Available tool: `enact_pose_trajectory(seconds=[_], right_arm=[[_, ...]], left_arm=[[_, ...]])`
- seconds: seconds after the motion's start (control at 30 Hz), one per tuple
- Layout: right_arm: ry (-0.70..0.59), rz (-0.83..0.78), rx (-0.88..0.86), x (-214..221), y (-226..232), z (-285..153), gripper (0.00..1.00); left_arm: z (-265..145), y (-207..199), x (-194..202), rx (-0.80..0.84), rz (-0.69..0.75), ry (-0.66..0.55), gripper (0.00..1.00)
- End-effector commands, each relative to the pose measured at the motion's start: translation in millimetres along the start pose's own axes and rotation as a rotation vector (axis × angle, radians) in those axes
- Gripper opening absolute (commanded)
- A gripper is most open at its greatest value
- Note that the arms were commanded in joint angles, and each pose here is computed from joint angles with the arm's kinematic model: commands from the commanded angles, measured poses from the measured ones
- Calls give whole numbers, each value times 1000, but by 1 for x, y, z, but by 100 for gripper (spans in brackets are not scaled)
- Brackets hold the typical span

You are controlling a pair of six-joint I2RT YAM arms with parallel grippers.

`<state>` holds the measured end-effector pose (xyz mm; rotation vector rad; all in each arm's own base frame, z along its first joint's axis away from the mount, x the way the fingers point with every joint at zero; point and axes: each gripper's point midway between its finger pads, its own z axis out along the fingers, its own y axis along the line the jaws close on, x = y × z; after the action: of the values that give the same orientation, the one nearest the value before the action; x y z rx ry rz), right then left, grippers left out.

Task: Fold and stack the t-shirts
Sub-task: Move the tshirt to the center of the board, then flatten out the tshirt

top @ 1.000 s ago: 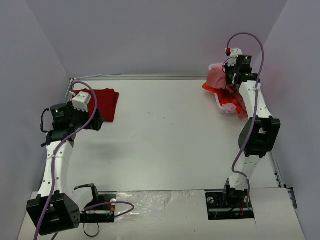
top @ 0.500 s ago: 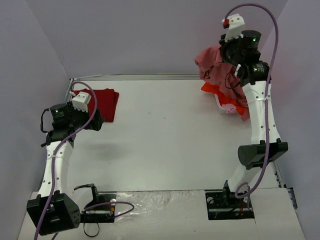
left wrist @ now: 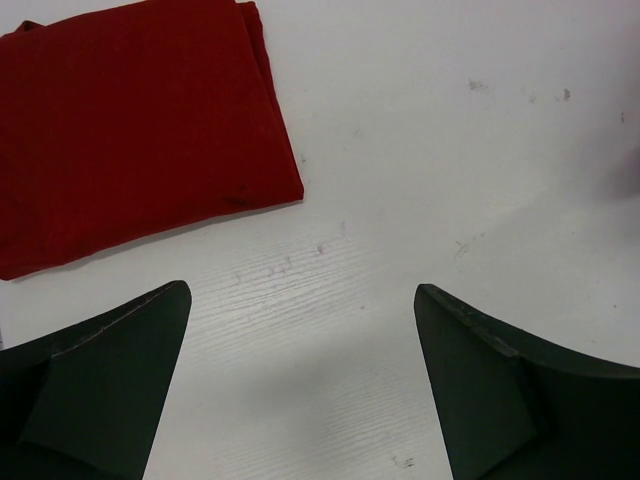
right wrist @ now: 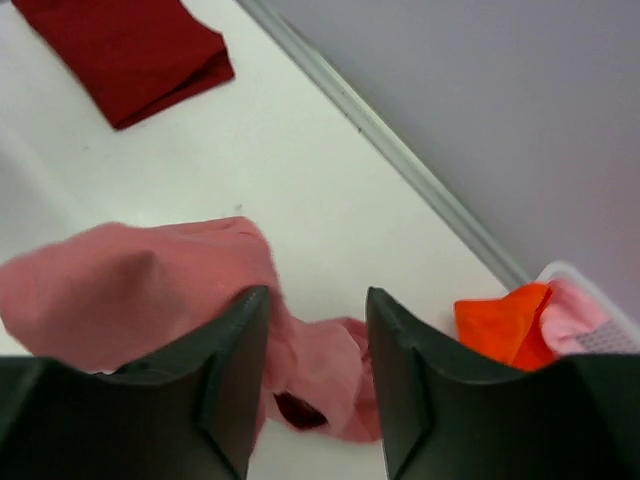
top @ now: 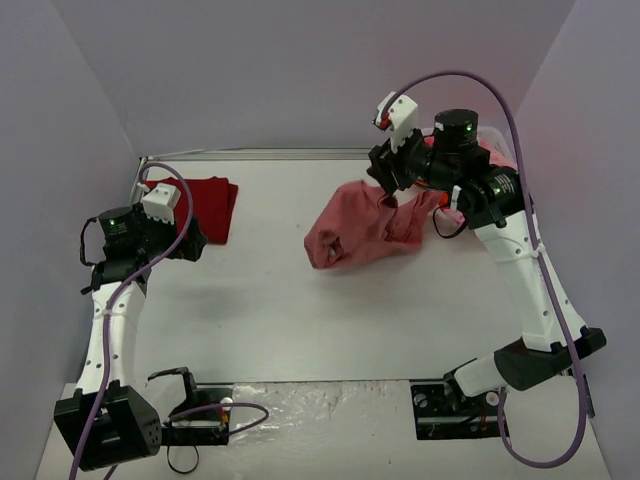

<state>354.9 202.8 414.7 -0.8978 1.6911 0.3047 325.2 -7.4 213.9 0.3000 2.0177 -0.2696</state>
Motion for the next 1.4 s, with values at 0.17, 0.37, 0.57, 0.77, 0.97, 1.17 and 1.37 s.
enact_pose_trajectory(seconds=[0.17,0.37,0.57,0.77,0.97,1.17,1.37], right_arm=[[145,-48,27,59,-10,10,80],[216,-18,26,93,-13,13,83],[274,34,-5,136,-1,-1,82],[359,45,25,192,20,-40,87],[430,71,131,242,19,-75,89],[393,137,220,241,-4,-90,91],[431,190,225,258,-15,-85,91]], left_arm=[[-4,-2,-8,12,14,-31,94],[-10,-20,-13,98,43,-54,94],[2,-47,-16,178,170,27,94],[48,-103,-42,273,446,143,94],[104,-172,-67,468,507,135,94],[161,-245,-30,629,538,217,94],[202,-291,-6,732,477,266,94]])
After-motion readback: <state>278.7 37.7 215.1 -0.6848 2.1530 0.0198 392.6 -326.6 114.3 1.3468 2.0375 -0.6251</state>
